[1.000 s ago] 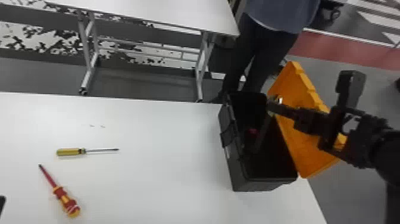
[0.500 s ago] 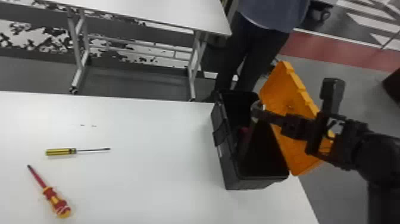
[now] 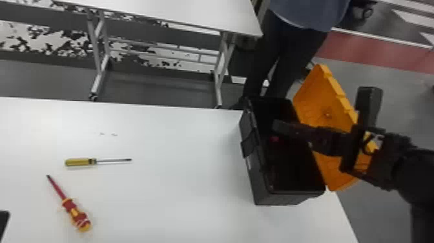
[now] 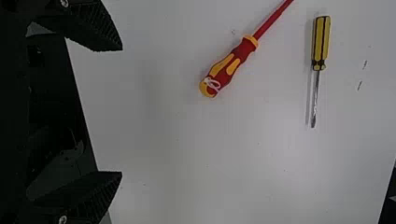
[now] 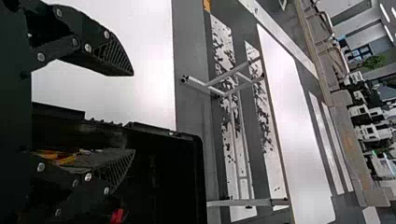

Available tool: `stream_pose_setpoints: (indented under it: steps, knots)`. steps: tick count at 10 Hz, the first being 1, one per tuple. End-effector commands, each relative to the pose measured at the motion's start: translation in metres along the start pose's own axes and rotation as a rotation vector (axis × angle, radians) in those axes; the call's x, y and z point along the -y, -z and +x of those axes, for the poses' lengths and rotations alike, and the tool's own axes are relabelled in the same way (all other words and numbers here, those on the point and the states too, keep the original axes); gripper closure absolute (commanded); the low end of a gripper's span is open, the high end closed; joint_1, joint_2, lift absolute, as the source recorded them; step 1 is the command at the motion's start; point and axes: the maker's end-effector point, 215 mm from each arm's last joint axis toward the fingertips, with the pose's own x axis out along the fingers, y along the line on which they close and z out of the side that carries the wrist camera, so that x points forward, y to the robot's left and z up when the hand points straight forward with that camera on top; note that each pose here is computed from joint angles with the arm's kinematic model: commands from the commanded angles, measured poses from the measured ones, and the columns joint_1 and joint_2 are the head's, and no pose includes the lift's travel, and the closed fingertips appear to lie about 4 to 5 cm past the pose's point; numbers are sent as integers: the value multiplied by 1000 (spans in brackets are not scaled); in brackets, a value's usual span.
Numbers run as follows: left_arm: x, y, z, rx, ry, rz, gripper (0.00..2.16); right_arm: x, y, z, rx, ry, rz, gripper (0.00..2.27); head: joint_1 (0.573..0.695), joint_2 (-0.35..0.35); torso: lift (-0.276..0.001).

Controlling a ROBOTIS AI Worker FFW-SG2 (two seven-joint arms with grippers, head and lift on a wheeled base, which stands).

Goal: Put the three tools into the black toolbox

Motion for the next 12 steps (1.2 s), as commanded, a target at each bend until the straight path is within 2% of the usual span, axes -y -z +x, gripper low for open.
stream_pose_setpoints:
  steps: [1,2,3,6,7,8,10,12]
  knots:
    - [-3,1,0,-1,-7,-6,53,-15,24,-4,-49,-23,26,16,695,-256,-51]
    - [-10,2,1,-6,-21,-14,60,-42,46,-6,-90,-80,72,70,695,-241,-51]
    - [-16,2,0,-5,-34,-23,60,-71,53,-5,-76,-107,83,66,695,-226,-51]
    - [-31,1,-4,3,-55,-42,66,-159,97,6,-111,-247,100,66,695,-13,-51]
    - [-38,0,-7,8,-56,-58,66,-186,106,11,-100,-288,91,66,695,24,-51]
    - [-43,0,-10,14,-52,-76,63,-209,115,17,-96,-313,78,66,695,115,-51]
    - [-56,-12,-12,38,-77,-90,63,-238,126,24,-103,-343,46,76,695,263,-51]
    - [-63,-29,-3,55,-123,-104,63,-244,127,25,-95,-351,37,76,695,337,-51]
